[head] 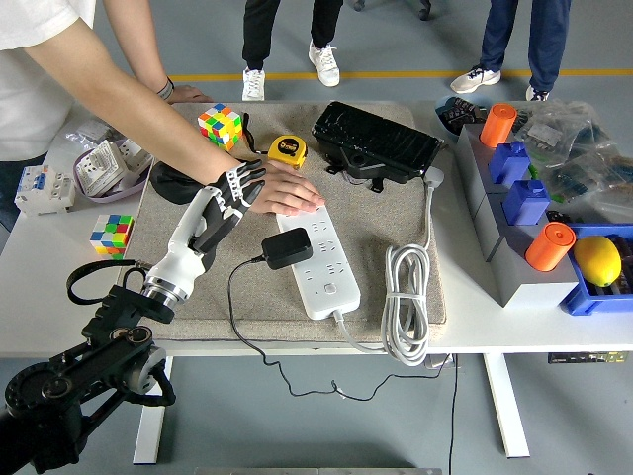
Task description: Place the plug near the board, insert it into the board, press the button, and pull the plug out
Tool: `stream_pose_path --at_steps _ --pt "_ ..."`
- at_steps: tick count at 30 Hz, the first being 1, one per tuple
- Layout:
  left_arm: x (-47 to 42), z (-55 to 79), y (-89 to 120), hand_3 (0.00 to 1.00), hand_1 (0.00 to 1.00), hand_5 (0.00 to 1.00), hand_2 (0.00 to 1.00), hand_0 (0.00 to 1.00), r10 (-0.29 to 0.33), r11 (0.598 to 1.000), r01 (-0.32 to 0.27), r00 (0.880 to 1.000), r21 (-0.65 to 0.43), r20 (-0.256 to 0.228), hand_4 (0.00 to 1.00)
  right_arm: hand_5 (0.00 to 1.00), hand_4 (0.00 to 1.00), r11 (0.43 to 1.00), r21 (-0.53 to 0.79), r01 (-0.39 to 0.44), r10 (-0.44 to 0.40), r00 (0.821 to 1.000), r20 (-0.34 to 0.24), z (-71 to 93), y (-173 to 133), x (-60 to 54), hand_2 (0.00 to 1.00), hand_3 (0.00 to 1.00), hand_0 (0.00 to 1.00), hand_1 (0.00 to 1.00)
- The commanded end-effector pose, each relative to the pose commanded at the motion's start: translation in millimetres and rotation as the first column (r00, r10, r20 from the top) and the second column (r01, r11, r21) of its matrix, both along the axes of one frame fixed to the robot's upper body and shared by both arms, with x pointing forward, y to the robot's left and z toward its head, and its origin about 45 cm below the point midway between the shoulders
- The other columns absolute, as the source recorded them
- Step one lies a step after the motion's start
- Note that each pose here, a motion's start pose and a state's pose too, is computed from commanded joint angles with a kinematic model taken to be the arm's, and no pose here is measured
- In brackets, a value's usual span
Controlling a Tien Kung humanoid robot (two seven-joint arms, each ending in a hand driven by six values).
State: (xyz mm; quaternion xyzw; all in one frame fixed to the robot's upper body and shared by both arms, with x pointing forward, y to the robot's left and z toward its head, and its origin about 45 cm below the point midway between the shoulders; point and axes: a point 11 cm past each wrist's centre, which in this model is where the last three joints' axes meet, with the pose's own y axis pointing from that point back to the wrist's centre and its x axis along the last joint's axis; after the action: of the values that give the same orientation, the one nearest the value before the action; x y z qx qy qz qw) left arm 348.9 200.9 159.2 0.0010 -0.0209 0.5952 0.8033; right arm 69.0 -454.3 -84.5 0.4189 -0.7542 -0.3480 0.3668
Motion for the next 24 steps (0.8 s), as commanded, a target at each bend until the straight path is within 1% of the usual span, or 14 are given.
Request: stream_pose_path --at_steps 1,6,12,13,16,18,19,20,22,24 --pt "0.0 -0.3 1 0.819 0.824 0.715 0.827 0.834 0.002 1.0 -0.002 1.0 0.0 -0.001 0.916 0.257 0.816 1.0 0.0 -0.001 0.001 1.0 -0.001 0.0 0 -0.2 0.544 0.544 0.607 0.588" --pt "0.0 -1.1 2 0.819 0.824 0.715 0.827 0.834 0.005 1.0 -0.004 1.0 0.006 -0.005 0.916 0.257 0.816 1.0 -0.002 -0.003 0.003 1.0 -0.001 0.3 -1 0.0 0.544 0.544 0.607 0.588" --pt "1.3 1.5 3 0.815 0.816 0.722 0.825 0.832 0.002 1.0 -0.002 1.0 0.008 -0.001 0.914 0.257 0.816 1.0 -0.004 -0.004 0.004 1.0 0.001 0.9 -2 0.8 0.544 0.544 0.607 0.588" --pt "1.6 2.7 2 0.813 0.788 0.741 0.801 0.818 -0.005 1.0 0.005 1.0 0.013 0.0 0.907 0.257 0.815 1.0 -0.004 -0.004 0.004 1.0 0.001 1.0 -2 0.8 0.545 0.544 0.607 0.587" --pt "1.3 5.5 0 0.813 0.788 0.741 0.801 0.818 -0.035 0.999 0.035 0.999 0.023 -0.002 0.907 0.257 0.815 1.0 -0.006 -0.007 0.007 1.0 -0.001 1.2 -2 0.7 0.545 0.544 0.607 0.587" --pt "1.0 10.2 -2 0.813 0.788 0.741 0.801 0.818 -0.048 0.998 0.048 0.999 0.033 0.013 0.907 0.257 0.815 1.0 -0.006 -0.009 0.009 1.0 -0.002 1.4 -3 0.5 0.545 0.544 0.607 0.587" --pt "1.0 12.1 -2 0.8 0.61 0.8 0.622 0.565 -0.055 0.998 0.054 0.998 0.042 0.019 0.898 0.257 0.816 1.0 -0.007 -0.009 0.009 1.0 -0.001 1.4 -3 0.5 0.546 0.544 0.606 0.587" --pt "0.9 13.3 -3 0.8 0.61 0.8 0.622 0.565 -0.059 0.997 0.057 0.998 0.047 0.023 0.898 0.257 0.816 1.0 -0.007 -0.009 0.009 1.0 -0.002 1.5 -3 0.3 0.546 0.544 0.606 0.587" --pt "1.5 20.3 -5 0.8 0.61 0.8 0.622 0.565 -0.075 0.995 0.072 0.996 0.074 0.044 0.898 0.257 0.816 1.0 -0.008 -0.011 0.011 1.0 -0.003 1.6 -3 0.2 0.546 0.544 0.606 0.587" --pt "2.3 27.2 -8 0.8 0.61 0.8 0.622 0.565 -0.109 0.988 0.102 0.992 0.12 0.058 0.898 0.257 0.816 1.0 -0.008 -0.01 0.01 1.0 -0.001 1.8 -3 0.8 0.546 0.544 0.606 0.587"
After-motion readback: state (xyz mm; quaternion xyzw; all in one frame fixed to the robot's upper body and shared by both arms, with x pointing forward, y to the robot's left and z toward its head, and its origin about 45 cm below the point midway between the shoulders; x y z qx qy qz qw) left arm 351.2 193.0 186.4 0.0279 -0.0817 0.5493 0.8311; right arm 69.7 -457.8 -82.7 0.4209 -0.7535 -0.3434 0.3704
